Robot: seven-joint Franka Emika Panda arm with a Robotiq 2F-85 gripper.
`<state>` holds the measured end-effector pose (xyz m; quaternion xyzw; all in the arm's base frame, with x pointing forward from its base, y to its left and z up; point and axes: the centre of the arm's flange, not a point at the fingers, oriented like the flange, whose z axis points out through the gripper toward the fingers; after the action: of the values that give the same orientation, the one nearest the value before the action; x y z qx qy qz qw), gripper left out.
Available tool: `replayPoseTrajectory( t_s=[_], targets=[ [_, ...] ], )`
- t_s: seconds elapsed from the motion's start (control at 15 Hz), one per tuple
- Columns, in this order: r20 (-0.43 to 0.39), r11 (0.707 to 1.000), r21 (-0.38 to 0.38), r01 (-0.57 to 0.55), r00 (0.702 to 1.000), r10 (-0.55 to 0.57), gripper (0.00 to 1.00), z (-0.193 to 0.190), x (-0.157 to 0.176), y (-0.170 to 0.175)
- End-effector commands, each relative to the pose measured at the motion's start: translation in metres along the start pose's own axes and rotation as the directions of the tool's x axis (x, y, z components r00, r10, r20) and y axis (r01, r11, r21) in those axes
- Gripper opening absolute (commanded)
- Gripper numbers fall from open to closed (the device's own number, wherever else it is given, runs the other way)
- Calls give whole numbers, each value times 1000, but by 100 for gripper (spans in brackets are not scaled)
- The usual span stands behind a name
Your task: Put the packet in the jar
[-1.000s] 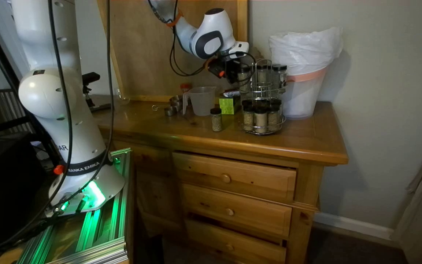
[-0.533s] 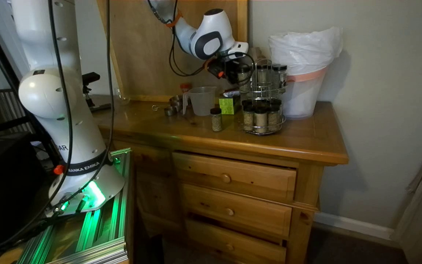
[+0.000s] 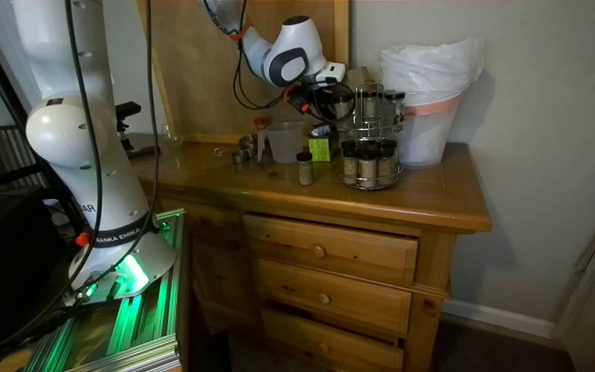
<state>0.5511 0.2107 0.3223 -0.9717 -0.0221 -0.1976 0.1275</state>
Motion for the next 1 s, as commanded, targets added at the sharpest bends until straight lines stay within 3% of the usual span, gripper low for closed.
replayPoseTrajectory(
  t_s=[0.0,0.4,0.93],
  targets=[
    [-19,1000,-3,-30,999,30,2,-21,-17,-1],
    [-25,1000,-25,1,1000,-2,4,-53,-33,-15],
    [-145,980,-196,-35,989,7,4,-115,-36,-22]
  ],
)
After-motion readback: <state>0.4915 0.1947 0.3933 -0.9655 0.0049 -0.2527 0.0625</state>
